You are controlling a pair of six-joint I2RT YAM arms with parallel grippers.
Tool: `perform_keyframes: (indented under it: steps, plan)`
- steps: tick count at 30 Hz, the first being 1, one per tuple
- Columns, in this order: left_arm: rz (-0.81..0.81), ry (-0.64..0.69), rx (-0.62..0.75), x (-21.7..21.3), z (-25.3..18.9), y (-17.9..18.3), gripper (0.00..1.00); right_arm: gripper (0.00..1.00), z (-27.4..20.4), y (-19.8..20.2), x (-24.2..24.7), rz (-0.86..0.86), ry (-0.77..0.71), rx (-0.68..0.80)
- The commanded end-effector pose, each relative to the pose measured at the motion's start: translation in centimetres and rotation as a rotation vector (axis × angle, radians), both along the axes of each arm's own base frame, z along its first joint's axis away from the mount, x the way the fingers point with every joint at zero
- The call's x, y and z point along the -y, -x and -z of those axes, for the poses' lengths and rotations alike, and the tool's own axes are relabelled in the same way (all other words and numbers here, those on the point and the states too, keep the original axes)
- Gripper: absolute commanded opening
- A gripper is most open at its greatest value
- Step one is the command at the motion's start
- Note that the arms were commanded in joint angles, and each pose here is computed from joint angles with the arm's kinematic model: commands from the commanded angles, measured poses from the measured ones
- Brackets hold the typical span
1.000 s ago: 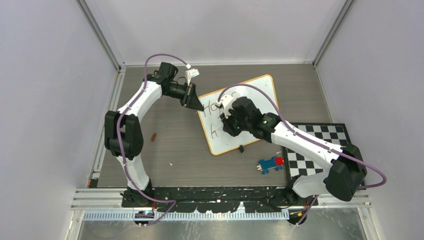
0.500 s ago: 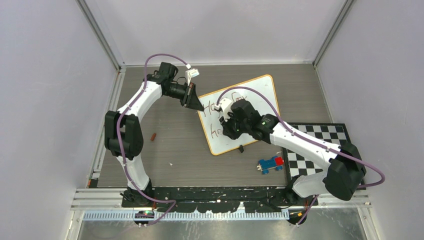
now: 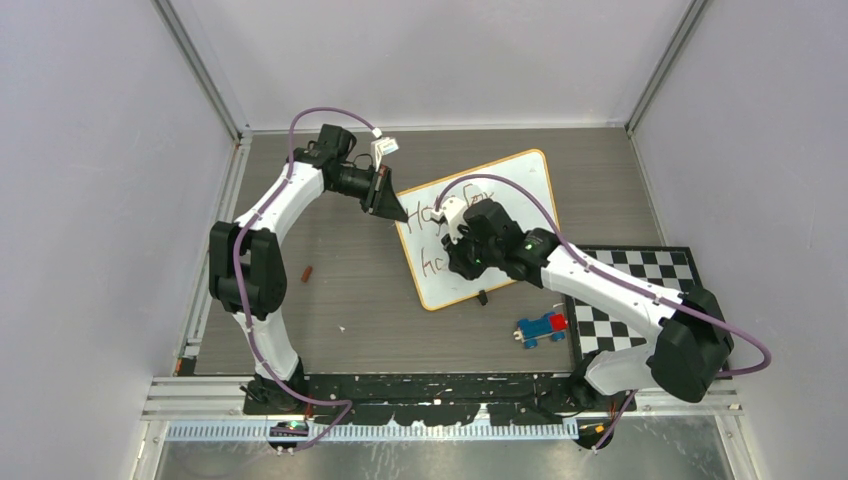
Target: Write a sentence on the whiteboard
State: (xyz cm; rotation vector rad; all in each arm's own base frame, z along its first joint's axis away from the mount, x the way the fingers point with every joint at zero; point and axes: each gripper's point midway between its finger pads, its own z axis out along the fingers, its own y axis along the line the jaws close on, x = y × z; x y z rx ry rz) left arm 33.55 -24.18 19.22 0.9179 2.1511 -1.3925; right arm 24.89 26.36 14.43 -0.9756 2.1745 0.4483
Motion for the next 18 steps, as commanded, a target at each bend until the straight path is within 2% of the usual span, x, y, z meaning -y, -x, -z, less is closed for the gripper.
perform_keyframes:
  steps: [1,18]
  plan:
    - [-0.030,-0.065,0.071,-0.8,0.4,-0.9,0.00,0.00,-3.4,-2.9,0.2,0.072,-0.047,0.118]
    - [-0.030,-0.065,0.068,-0.8,0.4,-1.0,0.00,0.00,-4.8,-3.9,0.7,0.125,-0.071,0.141]
